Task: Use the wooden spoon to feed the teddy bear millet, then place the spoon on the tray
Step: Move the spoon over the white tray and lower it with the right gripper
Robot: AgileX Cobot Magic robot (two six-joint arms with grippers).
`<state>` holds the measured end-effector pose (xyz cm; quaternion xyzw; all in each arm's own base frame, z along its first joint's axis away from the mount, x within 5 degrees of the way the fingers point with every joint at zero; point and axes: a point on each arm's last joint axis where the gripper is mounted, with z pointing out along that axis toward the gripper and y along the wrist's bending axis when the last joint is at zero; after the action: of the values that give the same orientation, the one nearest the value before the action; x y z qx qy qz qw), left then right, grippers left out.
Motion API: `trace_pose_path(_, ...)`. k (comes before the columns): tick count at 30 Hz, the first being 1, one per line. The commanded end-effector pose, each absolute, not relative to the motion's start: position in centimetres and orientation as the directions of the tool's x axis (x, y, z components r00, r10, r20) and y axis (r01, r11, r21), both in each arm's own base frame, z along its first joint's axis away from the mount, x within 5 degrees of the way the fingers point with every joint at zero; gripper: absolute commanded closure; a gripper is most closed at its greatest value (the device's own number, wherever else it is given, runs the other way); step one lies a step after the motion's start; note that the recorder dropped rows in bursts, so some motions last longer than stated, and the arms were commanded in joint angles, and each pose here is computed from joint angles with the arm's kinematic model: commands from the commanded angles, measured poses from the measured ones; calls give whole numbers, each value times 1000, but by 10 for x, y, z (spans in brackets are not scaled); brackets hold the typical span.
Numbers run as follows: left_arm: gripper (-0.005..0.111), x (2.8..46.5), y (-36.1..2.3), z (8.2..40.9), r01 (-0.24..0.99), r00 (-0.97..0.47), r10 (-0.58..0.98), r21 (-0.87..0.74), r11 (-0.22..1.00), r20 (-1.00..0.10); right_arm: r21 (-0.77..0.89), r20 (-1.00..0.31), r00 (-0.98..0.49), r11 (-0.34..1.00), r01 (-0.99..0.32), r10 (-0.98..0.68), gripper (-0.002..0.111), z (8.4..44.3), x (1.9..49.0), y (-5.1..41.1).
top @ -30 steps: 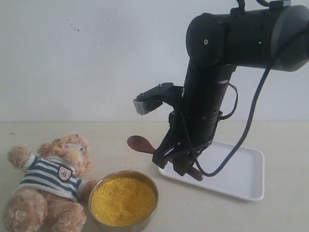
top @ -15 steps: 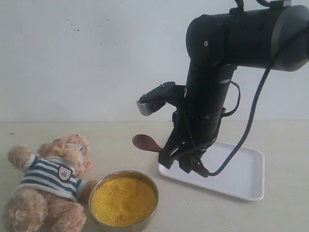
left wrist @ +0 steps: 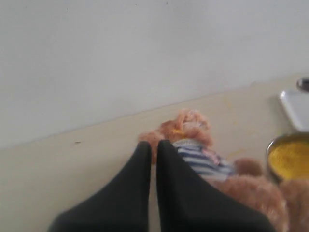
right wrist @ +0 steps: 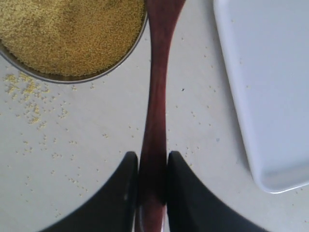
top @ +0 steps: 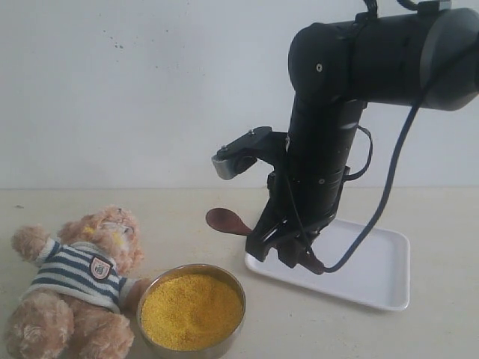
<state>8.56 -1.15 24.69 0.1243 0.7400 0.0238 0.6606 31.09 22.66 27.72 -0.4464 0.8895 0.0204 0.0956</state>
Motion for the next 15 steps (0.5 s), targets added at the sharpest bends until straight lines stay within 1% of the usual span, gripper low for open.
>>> trace_pose_path(1,103,76,-9,217,170,-95,439,420,892,-894,-49,-198,-583,602,-797,-788,108,280,311,226)
trace_pose_path(4,103,68,-9,198,165,-84,434,417,894,-897,-55,-196,-581,601,-798,-790,108,280,311,226)
trace_pose_path(6,103,63,-9,199,147,-39,443,433,889,-896,-81,-188,-575,596,-799,-796,108,280,312,224)
trace_pose_path(8,103,58,-11,195,190,-41,480,464,865,-876,-117,-176,-568,590,-799,-804,108,281,314,221)
trace_pose_path(12,103,55,-12,196,187,-21,479,467,864,-877,-230,-138,-553,570,-789,-822,108,282,321,213)
trace_pose_path(15,103,55,-11,196,177,-15,504,494,851,-864,-314,-120,-571,576,-755,-812,108,284,326,206)
